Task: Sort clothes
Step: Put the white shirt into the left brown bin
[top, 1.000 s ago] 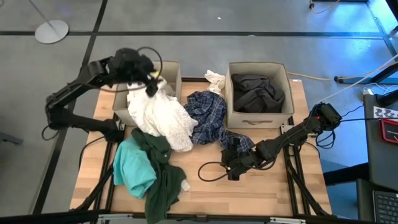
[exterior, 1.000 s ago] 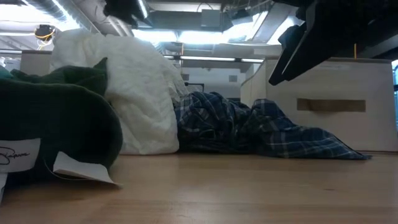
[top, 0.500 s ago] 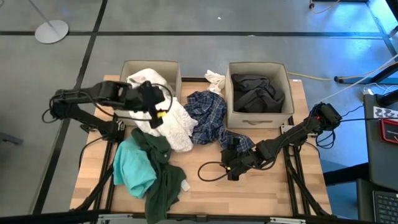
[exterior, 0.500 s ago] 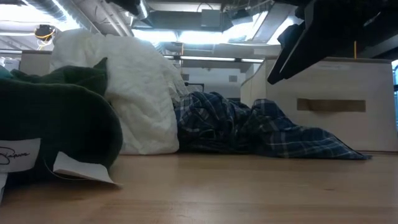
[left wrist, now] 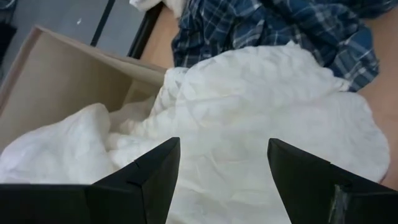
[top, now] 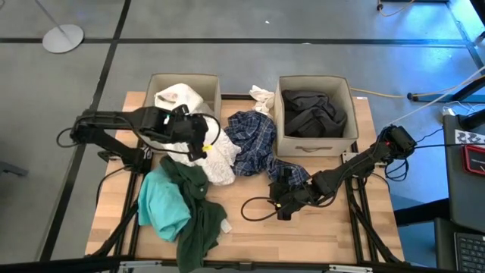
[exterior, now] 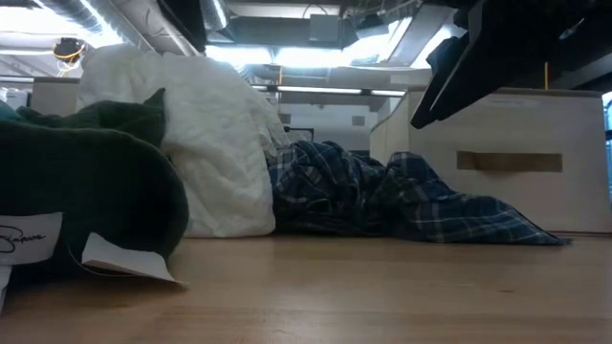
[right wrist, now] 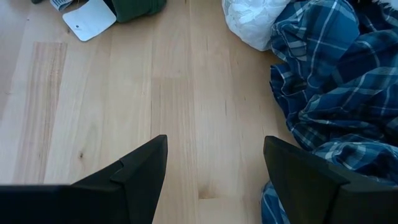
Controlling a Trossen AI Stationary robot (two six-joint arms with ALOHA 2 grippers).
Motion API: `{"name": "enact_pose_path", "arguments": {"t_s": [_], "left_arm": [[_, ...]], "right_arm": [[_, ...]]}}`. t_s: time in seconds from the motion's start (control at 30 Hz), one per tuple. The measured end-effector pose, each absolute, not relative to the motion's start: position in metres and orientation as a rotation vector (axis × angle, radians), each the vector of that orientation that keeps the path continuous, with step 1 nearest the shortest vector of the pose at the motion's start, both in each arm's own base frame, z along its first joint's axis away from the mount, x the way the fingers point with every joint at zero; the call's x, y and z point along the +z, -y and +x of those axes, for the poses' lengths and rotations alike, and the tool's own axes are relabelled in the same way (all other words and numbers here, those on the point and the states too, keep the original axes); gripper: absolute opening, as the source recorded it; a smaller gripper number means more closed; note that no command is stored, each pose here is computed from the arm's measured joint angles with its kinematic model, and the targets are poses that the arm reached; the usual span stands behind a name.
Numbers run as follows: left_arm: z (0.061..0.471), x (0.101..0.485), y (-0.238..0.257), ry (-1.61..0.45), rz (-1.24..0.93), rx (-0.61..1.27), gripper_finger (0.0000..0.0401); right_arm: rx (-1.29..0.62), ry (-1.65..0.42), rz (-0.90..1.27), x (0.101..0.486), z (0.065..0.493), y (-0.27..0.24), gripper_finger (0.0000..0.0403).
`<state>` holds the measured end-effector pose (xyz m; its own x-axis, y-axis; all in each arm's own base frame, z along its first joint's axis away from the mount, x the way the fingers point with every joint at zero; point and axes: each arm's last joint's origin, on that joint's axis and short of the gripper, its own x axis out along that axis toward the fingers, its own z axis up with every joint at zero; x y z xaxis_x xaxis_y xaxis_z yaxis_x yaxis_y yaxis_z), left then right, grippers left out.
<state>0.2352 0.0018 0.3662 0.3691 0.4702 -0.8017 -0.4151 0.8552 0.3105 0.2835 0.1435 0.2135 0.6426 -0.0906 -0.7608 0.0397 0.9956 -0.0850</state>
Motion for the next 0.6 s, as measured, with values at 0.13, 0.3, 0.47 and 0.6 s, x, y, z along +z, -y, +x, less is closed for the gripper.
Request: {"name": "enact_pose_path", "arguments": {"t_s": [0.13,0.3,0.47,0.6], "left_arm": [[0.235,0.360,-0.005,-1.074,0.017,0.546,0.0232],[0.236,0.337,-0.005,-1.138,0.005,0.512,0.0232],[0.240,0.323,-0.005,-1.131,0.034,0.505,0.0228],[0.241,0.318,-0.005,-1.138,0.053,0.499,0.0199]], "right_arm": [[-0.073,-0.864,-0.059,0.214,0.284,-0.144,0.0269],[-0.072,-0.864,-0.061,0.214,0.284,-0.144,0.0269],[-0.070,-0.864,-0.065,0.214,0.284,-0.144,0.0269],[-0.070,-0.864,-0.065,0.214,0.284,-0.144,0.0269]]}}
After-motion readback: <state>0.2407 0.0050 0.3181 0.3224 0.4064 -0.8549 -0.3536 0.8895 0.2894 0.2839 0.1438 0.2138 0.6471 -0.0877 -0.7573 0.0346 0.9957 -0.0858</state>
